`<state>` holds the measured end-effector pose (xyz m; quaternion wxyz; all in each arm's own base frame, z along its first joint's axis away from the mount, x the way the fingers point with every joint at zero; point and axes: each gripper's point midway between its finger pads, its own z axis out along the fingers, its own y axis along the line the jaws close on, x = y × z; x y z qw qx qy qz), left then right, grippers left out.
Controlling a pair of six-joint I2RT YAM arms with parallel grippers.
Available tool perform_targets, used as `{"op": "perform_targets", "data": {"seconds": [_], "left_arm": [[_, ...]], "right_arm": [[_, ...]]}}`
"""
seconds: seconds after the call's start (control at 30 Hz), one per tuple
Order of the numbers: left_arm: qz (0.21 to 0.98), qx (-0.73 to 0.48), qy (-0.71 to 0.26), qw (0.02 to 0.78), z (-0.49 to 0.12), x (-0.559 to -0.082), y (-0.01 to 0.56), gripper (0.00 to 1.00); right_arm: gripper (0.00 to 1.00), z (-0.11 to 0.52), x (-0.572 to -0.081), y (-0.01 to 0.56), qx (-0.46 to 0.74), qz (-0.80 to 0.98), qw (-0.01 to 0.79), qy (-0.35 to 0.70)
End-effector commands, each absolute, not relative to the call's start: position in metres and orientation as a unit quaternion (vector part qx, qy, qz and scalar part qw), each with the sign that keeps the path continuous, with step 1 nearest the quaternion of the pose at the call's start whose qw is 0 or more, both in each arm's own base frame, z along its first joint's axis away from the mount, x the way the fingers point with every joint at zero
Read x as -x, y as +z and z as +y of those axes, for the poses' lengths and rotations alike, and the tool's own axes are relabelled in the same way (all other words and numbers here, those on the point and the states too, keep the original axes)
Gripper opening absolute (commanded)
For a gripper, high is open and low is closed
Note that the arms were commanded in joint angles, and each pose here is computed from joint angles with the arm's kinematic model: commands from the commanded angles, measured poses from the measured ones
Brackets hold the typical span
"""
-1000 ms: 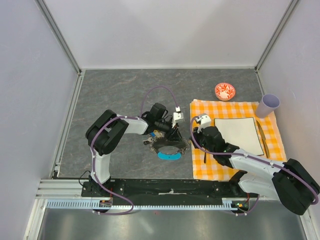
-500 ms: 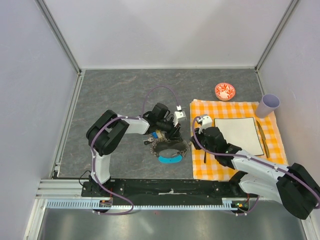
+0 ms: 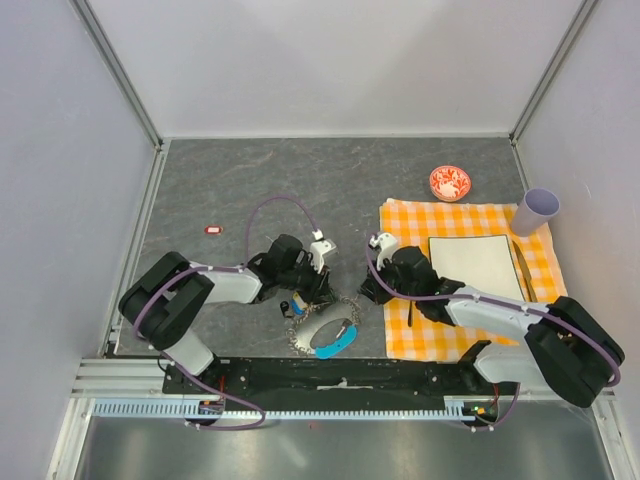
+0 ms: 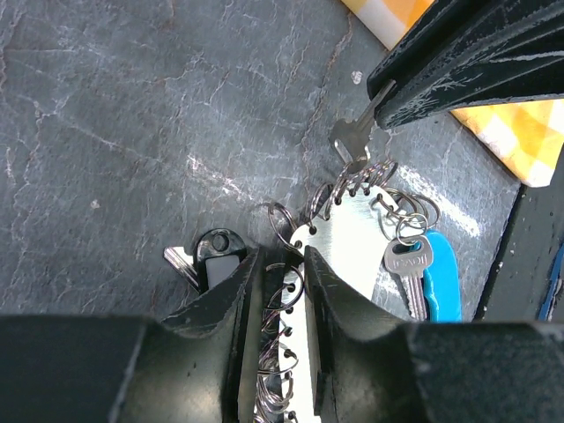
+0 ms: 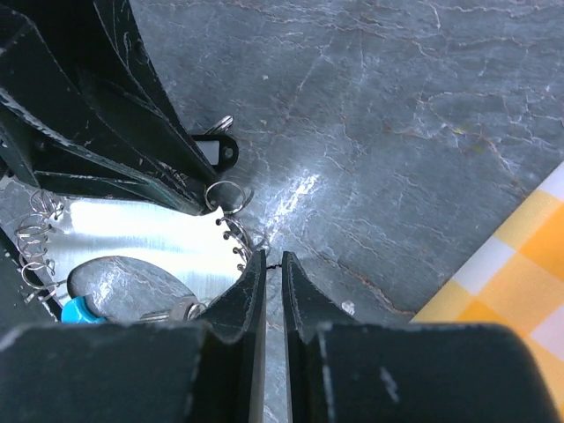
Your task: Put the keys on the keyring
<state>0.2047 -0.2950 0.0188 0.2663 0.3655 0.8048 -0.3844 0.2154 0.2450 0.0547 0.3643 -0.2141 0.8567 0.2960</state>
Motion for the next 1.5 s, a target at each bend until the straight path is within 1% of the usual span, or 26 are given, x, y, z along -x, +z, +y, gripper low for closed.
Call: {"op": "perform_targets", "data": {"seconds": [0.0,0.17,0.27,0.37,0.47,0.57,0.77,0.83,1.13,1.23,1.27,1.33,1.37,1.47], "left_arm": [[0.831,-0.352,-0.35,0.251,-0.278,-0.202,0.003,0.32],[0.779,-0.399,-0.38,0.299,-0.301,-0.207,0.043,0.33],[0.767,-0.41,-0.393,0.3,-0.311,-0.21,0.053,0.33],[0.77,-0.411,-0.397,0.284,-0.32,-0.215,0.052,0.33],[0.778,-0.42,-0.395,0.248,-0.327,-0.213,0.044,0.32],[0.78,-0.429,-0.39,0.235,-0.333,-0.209,0.041,0.31],[0.799,-0.422,-0.375,0.208,-0.331,-0.211,0.031,0.28],[0.807,-0.42,-0.372,0.186,-0.327,-0.205,0.024,0.28],[0.811,-0.421,-0.373,0.161,-0.328,-0.199,0.02,0.27],[0.809,-0.422,-0.376,0.163,-0.328,-0.198,0.022,0.22],[0.807,-0.422,-0.377,0.168,-0.328,-0.199,0.026,0.17],[0.805,-0.423,-0.377,0.177,-0.328,-0.199,0.031,0.1],[0.802,-0.424,-0.378,0.184,-0.328,-0.2,0.035,0.02],[0.794,-0.425,-0.376,0.218,-0.328,-0.206,0.051,0.02]], "right_arm": [[0.02,0.262,-0.22,0.071,0.25,0.831,0.378,0.322],[0.02,0.263,-0.221,0.068,0.258,0.831,0.377,0.318],[0.02,0.263,-0.221,0.066,0.259,0.831,0.377,0.317],[0.02,0.263,-0.221,0.066,0.262,0.83,0.378,0.316],[0.02,0.261,-0.22,0.064,0.264,0.831,0.377,0.313],[0.02,0.259,-0.221,0.064,0.265,0.831,0.38,0.308],[0.02,0.259,-0.22,0.063,0.265,0.83,0.381,0.308],[0.02,0.258,-0.219,0.063,0.267,0.83,0.382,0.308],[0.02,0.256,-0.219,0.062,0.264,0.83,0.384,0.306],[0.01,0.256,-0.22,0.065,0.263,0.829,0.389,0.306],[0.01,0.256,-0.221,0.067,0.263,0.827,0.391,0.306],[0.01,0.255,-0.221,0.071,0.261,0.826,0.396,0.305],[0.0,0.255,-0.221,0.073,0.263,0.824,0.399,0.305],[0.0,0.252,-0.225,0.084,0.262,0.819,0.414,0.299]]}}
